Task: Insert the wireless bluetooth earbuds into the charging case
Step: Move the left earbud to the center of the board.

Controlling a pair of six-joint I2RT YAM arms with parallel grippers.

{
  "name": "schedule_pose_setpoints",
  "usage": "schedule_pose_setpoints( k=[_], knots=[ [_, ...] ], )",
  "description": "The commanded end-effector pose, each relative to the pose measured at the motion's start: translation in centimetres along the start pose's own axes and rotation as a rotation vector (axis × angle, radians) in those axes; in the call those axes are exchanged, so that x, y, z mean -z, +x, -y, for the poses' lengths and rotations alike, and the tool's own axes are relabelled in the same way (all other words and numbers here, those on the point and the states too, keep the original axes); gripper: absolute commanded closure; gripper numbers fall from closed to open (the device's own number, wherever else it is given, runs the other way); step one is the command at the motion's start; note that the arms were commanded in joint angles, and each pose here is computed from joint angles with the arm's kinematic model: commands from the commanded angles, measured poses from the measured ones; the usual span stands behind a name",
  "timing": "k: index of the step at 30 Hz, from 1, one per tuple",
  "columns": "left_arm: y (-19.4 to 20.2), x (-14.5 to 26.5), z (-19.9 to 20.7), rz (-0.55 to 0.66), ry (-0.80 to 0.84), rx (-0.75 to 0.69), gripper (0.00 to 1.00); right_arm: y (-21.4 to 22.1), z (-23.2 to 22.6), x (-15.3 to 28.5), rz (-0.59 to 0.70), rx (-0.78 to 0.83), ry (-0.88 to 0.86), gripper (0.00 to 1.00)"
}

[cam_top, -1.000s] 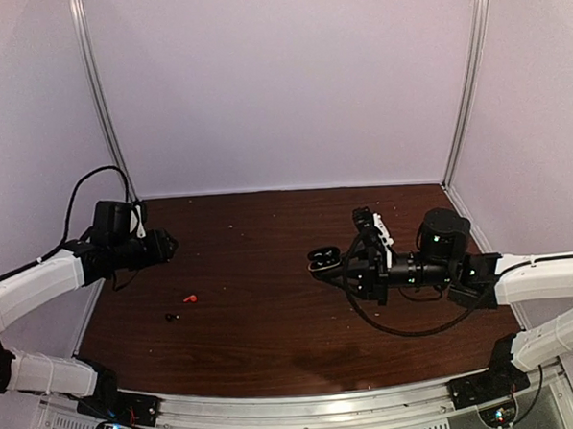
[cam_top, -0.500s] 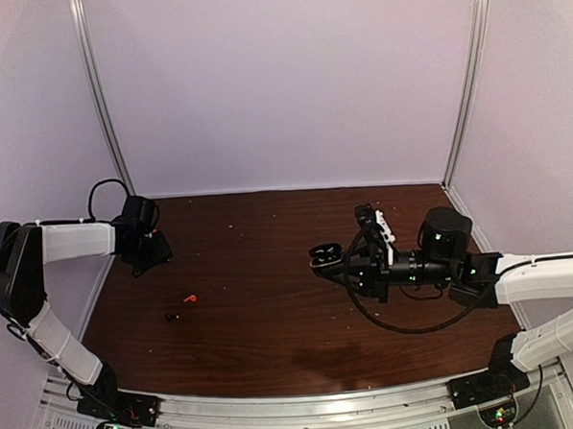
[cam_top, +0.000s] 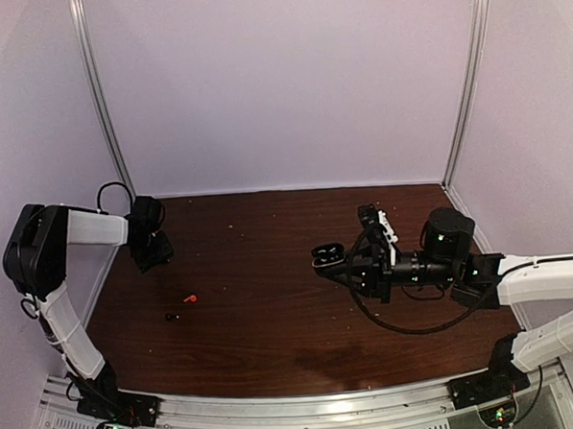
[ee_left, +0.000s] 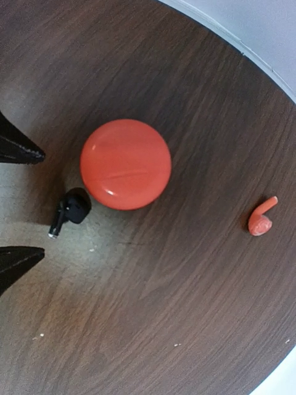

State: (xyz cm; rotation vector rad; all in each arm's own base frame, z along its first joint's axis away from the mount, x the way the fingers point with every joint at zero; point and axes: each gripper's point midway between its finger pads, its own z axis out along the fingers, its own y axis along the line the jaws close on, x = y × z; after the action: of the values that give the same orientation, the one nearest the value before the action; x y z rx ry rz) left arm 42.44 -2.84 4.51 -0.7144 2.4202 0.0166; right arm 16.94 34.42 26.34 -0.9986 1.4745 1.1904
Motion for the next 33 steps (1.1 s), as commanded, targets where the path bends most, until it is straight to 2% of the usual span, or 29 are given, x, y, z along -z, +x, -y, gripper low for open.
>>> schedule_pose_setpoints(
  k=[1, 11, 23, 28, 33],
  knots=[
    [-2.5, -1.4, 1.3, 0.06, 0.013, 0.009, 0.53, -0.5, -0.2, 0.4, 0.021, 0.004, -0.002, 1.0],
    [-1.4, -4.2, 1.9, -0.002, -0.007, -0.004, 0.59, -0.4, 0.0, 0.4, 0.021, 0.002, 0.002, 1.0],
    [1.2, -4.3, 1.4, -0.066, 0.001, -0.048, 0.79, -0.2, 0.1, 0.2, 0.013, 0.008, 0.003, 1.0],
    [2.6, -3.5, 3.1, -0.087, 0.048, -0.122, 0.89, -0.2, 0.1, 0.2, 0.013, 0.008, 0.003, 1.0],
    [5.2, -2.0, 7.0, -0.117, 0.138, -0.216, 0.93, -0.3, 0.1, 0.2, 0.012, 0.007, 0.006, 1.0]
  ],
)
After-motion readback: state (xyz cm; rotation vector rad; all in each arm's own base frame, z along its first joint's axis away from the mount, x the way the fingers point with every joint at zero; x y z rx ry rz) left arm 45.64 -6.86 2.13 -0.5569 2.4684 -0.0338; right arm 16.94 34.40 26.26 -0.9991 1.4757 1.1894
